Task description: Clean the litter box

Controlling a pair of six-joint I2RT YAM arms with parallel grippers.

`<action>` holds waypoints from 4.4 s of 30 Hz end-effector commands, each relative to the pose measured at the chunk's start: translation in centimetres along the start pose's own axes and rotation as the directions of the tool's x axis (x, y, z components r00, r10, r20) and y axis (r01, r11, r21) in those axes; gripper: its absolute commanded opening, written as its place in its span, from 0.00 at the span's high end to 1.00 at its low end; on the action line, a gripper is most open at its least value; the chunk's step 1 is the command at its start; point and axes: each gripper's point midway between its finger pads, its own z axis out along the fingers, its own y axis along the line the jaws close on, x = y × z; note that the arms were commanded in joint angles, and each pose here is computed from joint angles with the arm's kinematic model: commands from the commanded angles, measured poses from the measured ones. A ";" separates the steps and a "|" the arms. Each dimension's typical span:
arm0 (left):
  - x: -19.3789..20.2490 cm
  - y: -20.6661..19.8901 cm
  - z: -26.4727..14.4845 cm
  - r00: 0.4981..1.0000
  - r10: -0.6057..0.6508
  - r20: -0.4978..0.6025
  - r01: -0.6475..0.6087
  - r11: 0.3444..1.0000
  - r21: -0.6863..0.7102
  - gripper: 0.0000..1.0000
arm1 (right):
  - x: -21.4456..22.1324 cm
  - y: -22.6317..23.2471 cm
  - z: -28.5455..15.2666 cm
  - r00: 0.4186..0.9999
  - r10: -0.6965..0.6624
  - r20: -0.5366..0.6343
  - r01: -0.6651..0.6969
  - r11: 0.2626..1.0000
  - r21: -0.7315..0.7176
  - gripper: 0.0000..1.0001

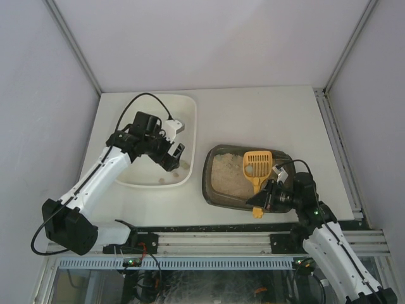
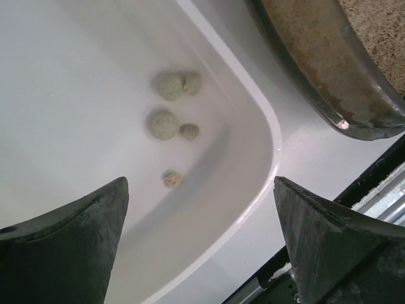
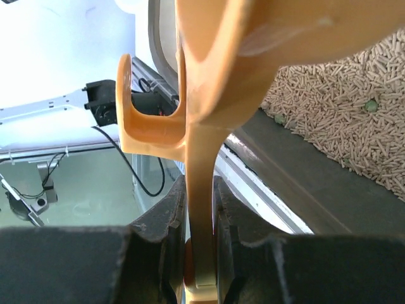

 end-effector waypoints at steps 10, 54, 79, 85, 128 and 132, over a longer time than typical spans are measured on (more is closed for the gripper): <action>-2.8 8.9 -8.3 0.948 -0.293 0.125 0.304 0.950 -0.079 0.00 | -2.7 3.4 0.9 0.994 -0.092 0.059 0.095 0.994 -0.048 1.00; 2.3 18.0 -13.0 0.718 -0.590 0.369 0.670 0.730 -0.136 0.00 | -5.0 8.8 12.3 0.343 -0.615 -0.710 0.764 -0.256 0.592 1.00; -11.6 11.7 -3.3 0.867 -0.437 0.240 0.442 0.896 0.037 0.00 | -0.9 9.9 1.7 0.889 -0.230 -0.396 0.398 0.816 0.420 1.00; -14.7 6.4 4.2 0.848 -0.506 0.160 0.519 0.853 -0.056 0.00 | 0.9 8.7 -2.0 0.887 0.023 -0.460 0.204 0.876 0.437 1.00; -10.6 -3.5 14.9 0.666 -0.739 0.105 0.735 0.673 0.074 0.00 | -4.2 -1.7 8.4 0.884 0.279 -0.375 -0.121 0.912 0.393 1.00; -10.3 -3.5 15.0 0.665 -0.740 0.101 0.737 0.672 0.074 0.00 | -4.2 -3.2 8.3 0.897 0.279 -0.343 -0.122 0.902 0.414 1.00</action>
